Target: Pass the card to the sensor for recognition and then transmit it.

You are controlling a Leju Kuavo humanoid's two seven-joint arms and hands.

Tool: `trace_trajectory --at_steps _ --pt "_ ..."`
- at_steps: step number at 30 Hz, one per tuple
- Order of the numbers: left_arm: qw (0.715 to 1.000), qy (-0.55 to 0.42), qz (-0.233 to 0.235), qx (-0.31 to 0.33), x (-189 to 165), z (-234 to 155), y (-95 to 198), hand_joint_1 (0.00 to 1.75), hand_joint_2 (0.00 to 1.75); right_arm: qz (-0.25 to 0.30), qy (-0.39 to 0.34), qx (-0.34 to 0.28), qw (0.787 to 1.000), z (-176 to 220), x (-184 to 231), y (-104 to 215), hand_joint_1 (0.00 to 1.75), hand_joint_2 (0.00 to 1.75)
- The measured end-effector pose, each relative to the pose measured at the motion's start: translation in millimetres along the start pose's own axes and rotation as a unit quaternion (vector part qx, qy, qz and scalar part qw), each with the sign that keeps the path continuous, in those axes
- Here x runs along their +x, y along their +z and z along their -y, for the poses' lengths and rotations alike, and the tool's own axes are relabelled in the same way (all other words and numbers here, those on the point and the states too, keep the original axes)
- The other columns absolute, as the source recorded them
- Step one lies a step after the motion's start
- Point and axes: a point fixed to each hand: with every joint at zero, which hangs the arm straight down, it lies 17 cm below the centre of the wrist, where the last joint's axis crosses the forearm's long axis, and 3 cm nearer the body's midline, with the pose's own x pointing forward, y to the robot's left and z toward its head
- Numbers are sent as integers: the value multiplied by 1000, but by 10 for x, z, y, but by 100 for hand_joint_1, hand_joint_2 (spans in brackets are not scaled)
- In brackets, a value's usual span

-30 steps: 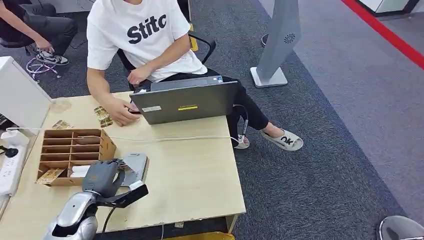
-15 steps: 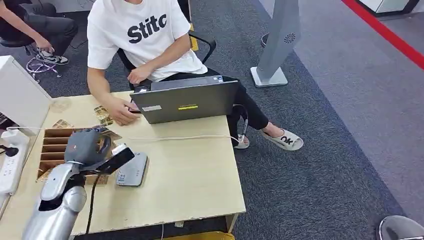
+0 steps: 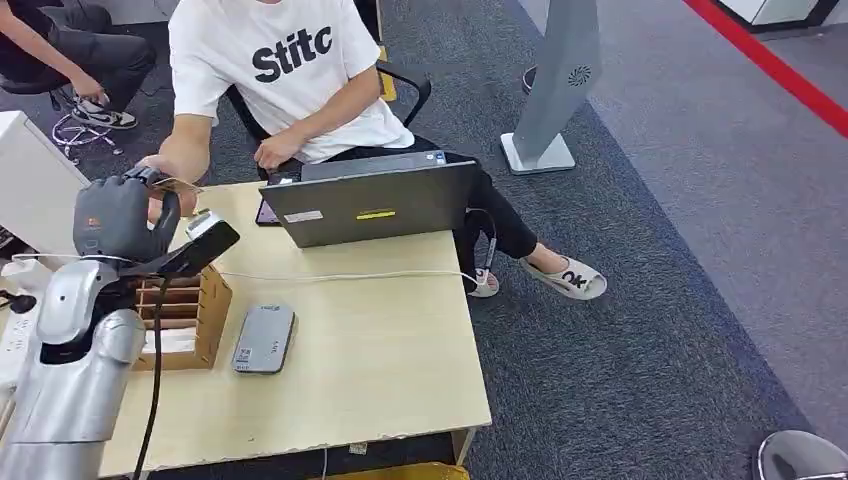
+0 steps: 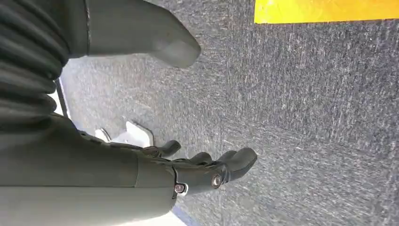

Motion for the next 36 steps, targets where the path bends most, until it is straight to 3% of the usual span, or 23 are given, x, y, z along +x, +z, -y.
trace_trajectory --at_steps 4,11,12,13,30,36 --pt "999 -31 -5 36 -46 -295 -174 175 175 0 11 2 1000 -11 -2 3 0 175" --pt "977 -165 -31 130 -438 -904 -324 175 175 -3 23 3 1000 -15 -20 4 0 175" --pt "975 -171 -32 135 -464 -929 -319 143 175 -3 23 3 1000 -14 -18 4 0 175" --pt "974 -176 -33 139 -481 -942 -313 0 175 -2 23 2 1000 -13 -16 4 0 175" --pt "974 -133 -64 174 -737 -1028 -66 0 175 0 25 1 1000 -19 -4 11 0 175" --pt "977 -132 -32 166 -525 -907 160 0 175 -2 23 1 1000 -19 -11 10 0 175"
